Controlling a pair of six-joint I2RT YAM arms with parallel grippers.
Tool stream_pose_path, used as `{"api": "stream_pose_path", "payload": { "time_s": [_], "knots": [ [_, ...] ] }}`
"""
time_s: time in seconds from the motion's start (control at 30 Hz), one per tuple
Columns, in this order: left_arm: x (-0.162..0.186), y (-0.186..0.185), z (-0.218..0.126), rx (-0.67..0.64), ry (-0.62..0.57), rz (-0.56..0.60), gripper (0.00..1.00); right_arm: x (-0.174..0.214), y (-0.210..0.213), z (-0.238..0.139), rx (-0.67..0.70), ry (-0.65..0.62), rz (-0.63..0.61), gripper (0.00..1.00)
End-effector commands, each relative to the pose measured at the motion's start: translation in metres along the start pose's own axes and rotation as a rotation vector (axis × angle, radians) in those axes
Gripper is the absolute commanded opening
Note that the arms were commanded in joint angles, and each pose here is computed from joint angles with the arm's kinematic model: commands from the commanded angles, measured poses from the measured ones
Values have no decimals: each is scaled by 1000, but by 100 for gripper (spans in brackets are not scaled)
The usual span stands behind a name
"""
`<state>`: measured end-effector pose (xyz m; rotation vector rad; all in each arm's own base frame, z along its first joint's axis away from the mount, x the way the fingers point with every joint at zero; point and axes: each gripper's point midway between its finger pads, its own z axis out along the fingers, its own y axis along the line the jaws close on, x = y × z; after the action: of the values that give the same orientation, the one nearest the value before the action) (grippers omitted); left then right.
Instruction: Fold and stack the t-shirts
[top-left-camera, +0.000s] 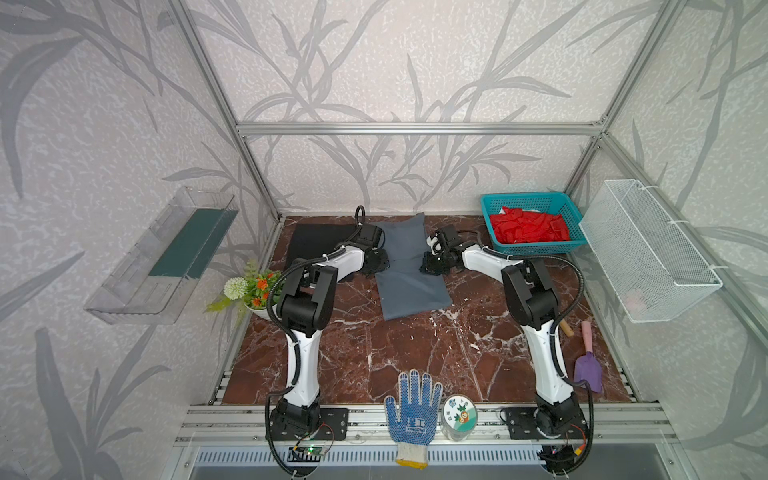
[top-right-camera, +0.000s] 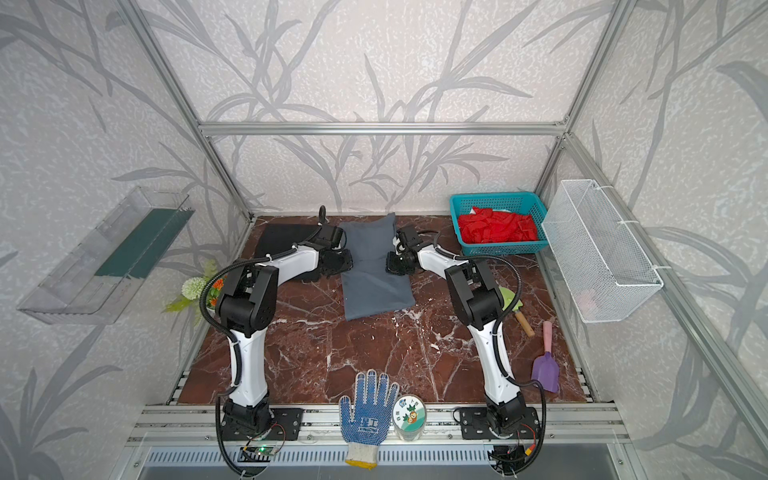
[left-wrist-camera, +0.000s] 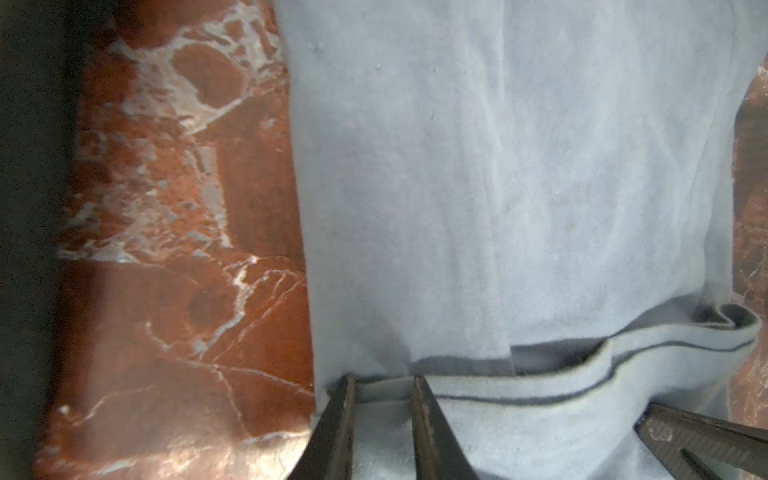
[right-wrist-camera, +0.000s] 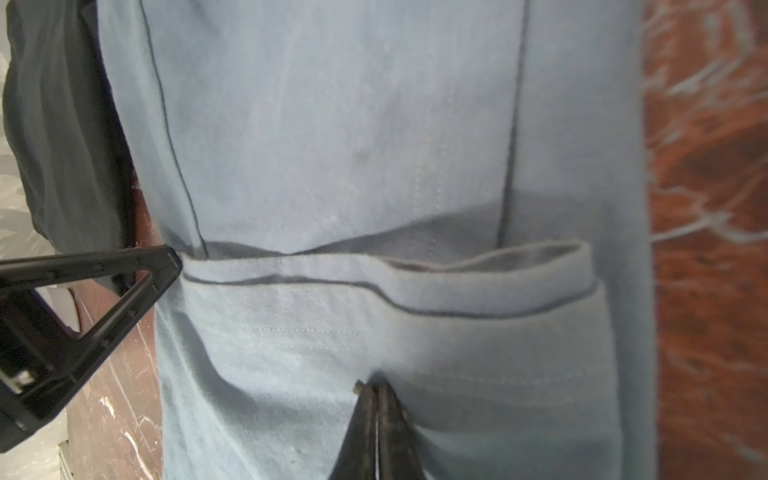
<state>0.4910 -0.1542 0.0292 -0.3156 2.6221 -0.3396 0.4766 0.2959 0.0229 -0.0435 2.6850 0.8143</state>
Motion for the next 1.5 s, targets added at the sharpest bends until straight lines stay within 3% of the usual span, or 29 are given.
{"api": "stream_pose_path", "payload": {
  "time_s": [0.0, 0.37, 0.53, 0.73, 0.97, 1.27, 1.47],
  "knots": [
    [15, 23, 8, -64, 33, -19, 26, 19, -30, 2, 96, 39, 45, 8],
    [-5, -1, -43, -12, -70, 68, 26, 11, 0, -49, 42, -40, 7, 10],
    [44, -24, -71, 49, -32, 74, 27, 34, 3, -74, 20, -40, 8, 10],
    [117, -44, -86, 104, 40, 58, 27, 82, -12, -70, 9, 33, 39, 10],
    [171, -23, -65, 104, 119, -10, 27, 116, -49, -65, 93, 45, 68, 10],
    [199, 21, -76, -32, 163, -7, 25, 139, -57, -91, 129, 40, 88, 10],
    [201, 19, -79, -10, 166, 2, 25, 125, -12, -117, 94, -19, -3, 10]
  ]
}}
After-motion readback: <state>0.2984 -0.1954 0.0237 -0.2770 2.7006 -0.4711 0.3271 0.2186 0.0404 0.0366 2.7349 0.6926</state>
